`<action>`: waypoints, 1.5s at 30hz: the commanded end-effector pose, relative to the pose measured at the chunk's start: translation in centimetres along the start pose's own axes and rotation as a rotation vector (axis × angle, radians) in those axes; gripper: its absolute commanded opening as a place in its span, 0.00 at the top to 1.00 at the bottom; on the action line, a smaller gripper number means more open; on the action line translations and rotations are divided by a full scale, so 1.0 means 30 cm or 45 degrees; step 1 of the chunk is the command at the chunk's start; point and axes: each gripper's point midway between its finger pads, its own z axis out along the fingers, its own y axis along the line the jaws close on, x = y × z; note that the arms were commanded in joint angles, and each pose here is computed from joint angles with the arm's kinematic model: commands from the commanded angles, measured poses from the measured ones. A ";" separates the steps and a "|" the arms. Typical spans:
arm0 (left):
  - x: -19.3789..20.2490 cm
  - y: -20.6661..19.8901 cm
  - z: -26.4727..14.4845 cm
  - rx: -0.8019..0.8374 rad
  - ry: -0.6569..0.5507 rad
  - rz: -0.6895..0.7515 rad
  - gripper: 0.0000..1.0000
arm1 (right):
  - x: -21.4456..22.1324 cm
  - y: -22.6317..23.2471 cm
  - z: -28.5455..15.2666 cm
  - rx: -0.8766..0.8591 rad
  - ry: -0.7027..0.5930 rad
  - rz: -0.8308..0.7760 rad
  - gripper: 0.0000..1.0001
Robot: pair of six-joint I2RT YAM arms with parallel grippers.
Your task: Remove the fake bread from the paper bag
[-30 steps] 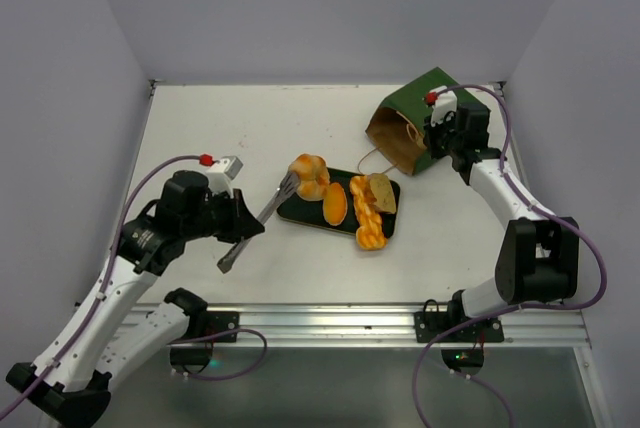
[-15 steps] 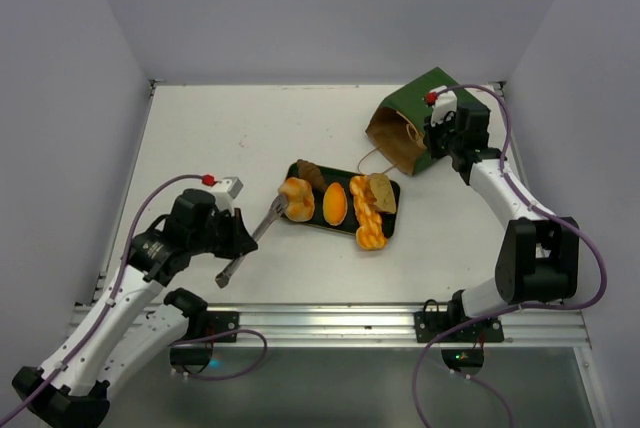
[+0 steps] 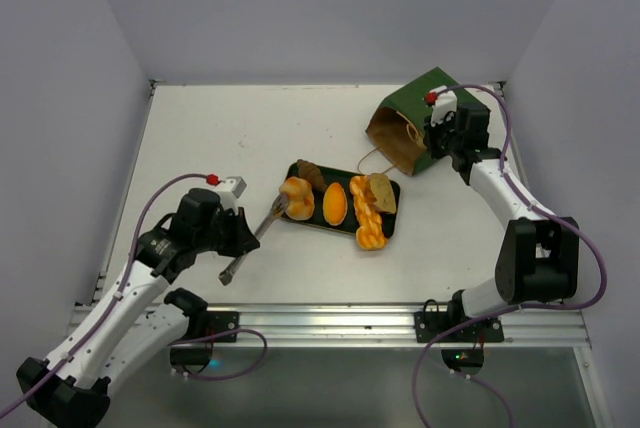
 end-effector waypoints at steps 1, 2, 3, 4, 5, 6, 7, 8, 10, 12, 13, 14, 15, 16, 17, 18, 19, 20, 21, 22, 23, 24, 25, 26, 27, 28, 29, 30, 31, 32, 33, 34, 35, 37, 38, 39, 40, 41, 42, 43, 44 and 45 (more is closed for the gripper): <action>-0.069 -0.023 0.004 0.035 -0.104 0.019 1.00 | -0.052 -0.009 -0.014 0.000 -0.069 -0.015 1.00; -0.063 -0.022 0.012 0.037 -0.089 0.015 1.00 | -0.052 -0.009 -0.014 0.000 -0.069 -0.015 1.00; -0.060 -0.022 0.017 0.039 -0.080 0.013 1.00 | -0.050 -0.009 -0.013 0.000 -0.067 -0.015 1.00; -0.059 -0.021 0.024 0.036 -0.070 0.005 1.00 | -0.048 -0.009 -0.011 -0.001 -0.065 -0.014 1.00; -0.055 -0.015 0.030 0.027 -0.064 -0.001 1.00 | -0.050 -0.009 -0.013 0.000 -0.067 -0.015 1.00; -0.054 -0.013 0.034 0.022 -0.058 -0.005 0.99 | -0.048 -0.009 -0.011 -0.001 -0.065 -0.014 1.00; -0.051 -0.010 0.040 0.016 -0.046 -0.010 0.98 | -0.049 -0.008 -0.014 0.000 -0.067 -0.015 1.00; -0.051 -0.002 0.043 -0.002 -0.044 -0.018 0.97 | -0.049 -0.008 -0.014 0.000 -0.067 -0.017 1.00; -0.039 0.012 0.047 -0.035 -0.016 -0.035 0.92 | -0.049 -0.008 -0.014 -0.002 -0.068 -0.017 1.00; -0.031 0.020 0.043 -0.055 0.002 -0.043 0.84 | -0.050 -0.005 -0.013 -0.004 -0.068 -0.018 1.00; -0.034 0.018 0.037 -0.056 -0.005 -0.049 0.80 | -0.050 -0.007 -0.014 -0.004 -0.068 -0.017 1.00; -0.035 0.022 0.035 -0.065 -0.010 -0.051 0.77 | -0.051 -0.007 -0.013 -0.003 -0.070 -0.017 1.00; -0.037 0.022 0.029 -0.070 -0.012 -0.055 0.70 | -0.049 -0.007 -0.012 -0.004 -0.068 -0.017 1.00; -0.036 0.021 0.026 -0.070 -0.012 -0.057 0.68 | -0.048 -0.006 -0.011 -0.006 -0.067 -0.016 1.00; -0.038 0.020 0.024 -0.070 -0.012 -0.059 0.66 | -0.048 -0.006 -0.011 -0.006 -0.067 -0.014 1.00; -0.036 0.019 0.021 -0.072 -0.009 -0.062 0.62 | -0.048 -0.004 -0.010 -0.008 -0.067 -0.017 1.00; -0.040 0.015 0.018 -0.066 -0.011 -0.061 0.60 | -0.049 -0.006 -0.012 -0.006 -0.069 -0.017 1.00; -0.042 0.013 0.017 -0.062 -0.013 -0.063 0.59 | -0.051 -0.006 -0.013 -0.005 -0.071 -0.017 1.00; -0.044 0.009 0.014 -0.057 -0.017 -0.061 0.57 | -0.051 -0.006 -0.013 -0.005 -0.071 -0.017 1.00; -0.049 0.006 0.011 -0.055 -0.020 -0.060 0.57 | -0.053 -0.006 -0.015 -0.005 -0.072 -0.018 1.00; -0.052 0.007 0.010 -0.060 -0.023 -0.060 0.56 | -0.052 -0.005 -0.015 -0.007 -0.071 -0.015 1.00; -0.052 0.008 0.009 -0.064 -0.020 -0.061 0.55 | -0.050 -0.005 -0.013 -0.008 -0.069 -0.015 1.00; -0.057 0.007 0.007 -0.067 -0.022 -0.061 0.55 | -0.052 -0.005 -0.016 -0.007 -0.071 -0.015 1.00; -0.060 0.009 0.004 -0.074 -0.025 -0.061 0.55 | -0.051 -0.004 -0.015 -0.010 -0.070 -0.015 1.00; -0.061 0.009 0.001 -0.079 -0.026 -0.061 0.55 | -0.054 -0.004 -0.016 -0.009 -0.073 -0.016 1.00; -0.072 0.008 -0.006 -0.084 -0.041 -0.061 0.54 | -0.052 -0.004 -0.016 -0.009 -0.072 -0.016 1.00; -0.075 0.006 -0.010 -0.084 -0.045 -0.060 0.54 | -0.052 -0.004 -0.015 -0.009 -0.072 -0.016 1.00; -0.078 0.005 -0.015 -0.086 -0.051 -0.061 0.54 | -0.054 -0.004 -0.016 -0.009 -0.073 -0.016 1.00; -0.084 0.006 -0.020 -0.093 -0.057 -0.061 0.54 | -0.054 -0.004 -0.016 -0.009 -0.073 -0.016 1.00; -0.096 0.000 -0.029 -0.092 -0.069 -0.059 0.54 | -0.052 -0.004 -0.015 -0.009 -0.072 -0.016 1.00; -0.097 0.001 -0.032 -0.098 -0.066 -0.060 0.53 | -0.052 -0.005 -0.015 -0.007 -0.071 -0.015 1.00; -0.100 0.000 -0.036 -0.099 -0.068 -0.058 0.53 | -0.052 -0.003 -0.015 -0.011 -0.072 -0.016 1.00; -0.107 -0.001 -0.041 -0.103 -0.077 -0.057 0.53 | -0.052 -0.003 -0.015 -0.011 -0.072 -0.016 1.00; -0.124 -0.009 -0.055 -0.100 -0.095 -0.051 0.53 | -0.054 -0.003 -0.016 -0.010 -0.074 -0.018 1.00; -0.127 -0.012 -0.059 -0.101 -0.095 -0.050 0.54 | -0.052 -0.002 -0.016 -0.013 -0.073 -0.018 1.00; -0.141 -0.020 -0.068 -0.094 -0.108 -0.043 0.54 | -0.050 0.000 -0.014 -0.015 -0.071 -0.020 1.00; -0.147 -0.025 -0.073 -0.089 -0.114 -0.039 0.54 | -0.051 -0.001 -0.016 -0.015 -0.071 -0.019 1.00; -0.153 -0.036 -0.078 -0.071 -0.120 -0.035 0.55 | -0.049 0.003 -0.014 -0.025 -0.070 -0.022 1.00; -0.161 -0.047 -0.084 -0.055 -0.129 -0.029 0.56 | -0.055 0.004 -0.017 -0.028 -0.076 -0.026 1.00; -0.174 -0.061 -0.093 -0.035 -0.143 -0.025 0.56 | -0.052 0.008 -0.016 -0.037 -0.073 -0.028 1.00; -0.186 -0.085 -0.098 0.008 -0.157 -0.017 0.57 | -0.053 0.015 -0.016 -0.054 -0.076 -0.040 1.00; -0.194 -0.100 -0.102 0.037 -0.166 -0.011 0.57 | -0.058 0.020 -0.021 -0.066 -0.082 -0.051 1.00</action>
